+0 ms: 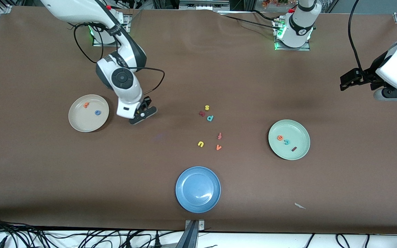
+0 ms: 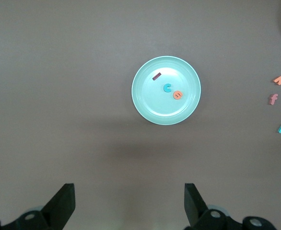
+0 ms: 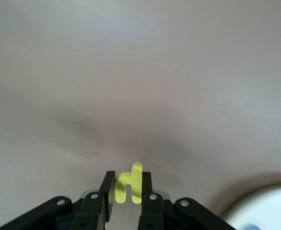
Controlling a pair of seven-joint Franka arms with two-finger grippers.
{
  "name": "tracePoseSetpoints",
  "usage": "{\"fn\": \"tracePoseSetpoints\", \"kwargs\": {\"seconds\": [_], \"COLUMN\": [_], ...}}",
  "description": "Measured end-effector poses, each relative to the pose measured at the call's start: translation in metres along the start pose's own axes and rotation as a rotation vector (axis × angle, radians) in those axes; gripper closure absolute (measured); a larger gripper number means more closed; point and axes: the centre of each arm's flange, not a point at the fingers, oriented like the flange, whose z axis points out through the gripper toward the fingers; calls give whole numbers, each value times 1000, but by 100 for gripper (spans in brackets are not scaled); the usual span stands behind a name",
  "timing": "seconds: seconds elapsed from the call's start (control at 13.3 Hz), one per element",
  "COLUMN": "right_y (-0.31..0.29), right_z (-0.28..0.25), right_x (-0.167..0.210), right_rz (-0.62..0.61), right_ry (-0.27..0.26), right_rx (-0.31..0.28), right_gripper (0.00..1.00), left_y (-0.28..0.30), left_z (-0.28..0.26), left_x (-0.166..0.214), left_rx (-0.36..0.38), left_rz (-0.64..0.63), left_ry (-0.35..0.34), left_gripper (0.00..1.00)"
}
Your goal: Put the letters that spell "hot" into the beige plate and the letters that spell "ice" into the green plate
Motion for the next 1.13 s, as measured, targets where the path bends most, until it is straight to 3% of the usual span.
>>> {"fn": "tracePoseSetpoints", "kwargs": {"seconds": [0.38, 0.9, 1.13], "right_y": [87, 193, 211], "right_z": [-13, 43, 75], "right_x": [-16, -65, -73], "right_rz": [152, 338, 369], "right_ry": [-94, -218, -231], "right_rx": [-55, -68, -52], "right_gripper": [74, 74, 74], "left_y": [0, 0, 0], "left_z": [0, 0, 0], "left_x": [0, 0, 0], "left_rx": [0, 0, 0], "left_rz": [0, 0, 1], "left_ry": [0, 0, 0], "left_gripper": [0, 0, 0]}}
